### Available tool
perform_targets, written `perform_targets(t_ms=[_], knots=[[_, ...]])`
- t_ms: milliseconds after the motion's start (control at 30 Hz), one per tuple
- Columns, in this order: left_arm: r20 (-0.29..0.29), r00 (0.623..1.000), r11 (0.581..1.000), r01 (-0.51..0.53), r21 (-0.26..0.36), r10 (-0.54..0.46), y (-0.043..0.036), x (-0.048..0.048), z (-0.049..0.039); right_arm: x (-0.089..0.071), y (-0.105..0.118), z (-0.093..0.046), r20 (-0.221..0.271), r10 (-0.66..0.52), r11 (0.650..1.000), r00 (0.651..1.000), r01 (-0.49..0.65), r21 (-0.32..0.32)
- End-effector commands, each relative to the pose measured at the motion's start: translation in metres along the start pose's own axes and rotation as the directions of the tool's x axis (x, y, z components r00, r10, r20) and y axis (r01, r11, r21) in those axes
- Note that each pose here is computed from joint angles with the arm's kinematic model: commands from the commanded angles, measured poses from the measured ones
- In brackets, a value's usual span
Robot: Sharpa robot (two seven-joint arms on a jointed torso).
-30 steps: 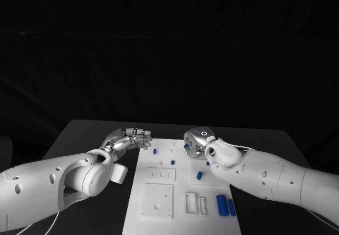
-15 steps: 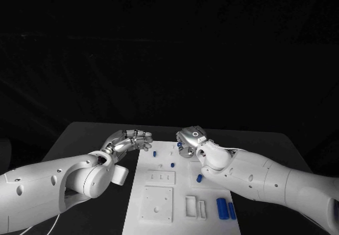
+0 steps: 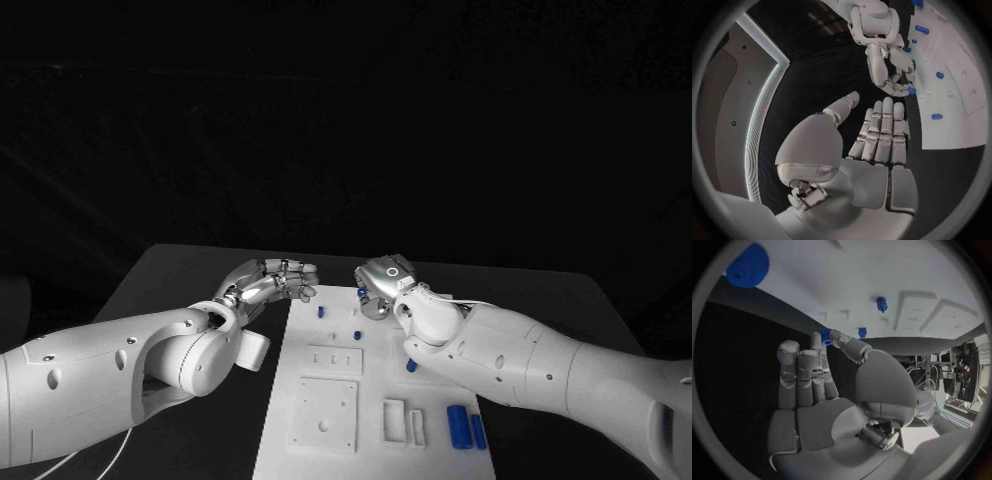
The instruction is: Assemble the parts on the task board
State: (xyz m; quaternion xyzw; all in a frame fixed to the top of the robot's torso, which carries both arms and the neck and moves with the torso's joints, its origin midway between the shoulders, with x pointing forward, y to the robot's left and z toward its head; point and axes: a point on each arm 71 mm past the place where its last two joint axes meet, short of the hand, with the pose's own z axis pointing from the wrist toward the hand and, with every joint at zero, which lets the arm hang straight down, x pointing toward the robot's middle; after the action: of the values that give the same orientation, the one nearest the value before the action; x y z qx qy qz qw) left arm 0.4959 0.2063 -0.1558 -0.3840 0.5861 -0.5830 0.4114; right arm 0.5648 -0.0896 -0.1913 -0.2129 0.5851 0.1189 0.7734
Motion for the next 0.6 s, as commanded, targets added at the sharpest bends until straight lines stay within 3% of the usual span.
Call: perform_targets(t_ms=[33,600], knots=[[-0.001,1.000,1.000,0.006,0.016,-0.006,-0.0039,0.0016,0.0007,0.0018,-0.0005,0.0013,-0.012,-0.017,1.000,1.000,0.017,-0.004],[-0.006,1.000,1.000,0.001,0.029,-0.001,-0.0110,0.0023,0.0009,0.0043,-0.0046,0.0024,-0.030,-0.024,1.000,0.999,0.024,0.000]])
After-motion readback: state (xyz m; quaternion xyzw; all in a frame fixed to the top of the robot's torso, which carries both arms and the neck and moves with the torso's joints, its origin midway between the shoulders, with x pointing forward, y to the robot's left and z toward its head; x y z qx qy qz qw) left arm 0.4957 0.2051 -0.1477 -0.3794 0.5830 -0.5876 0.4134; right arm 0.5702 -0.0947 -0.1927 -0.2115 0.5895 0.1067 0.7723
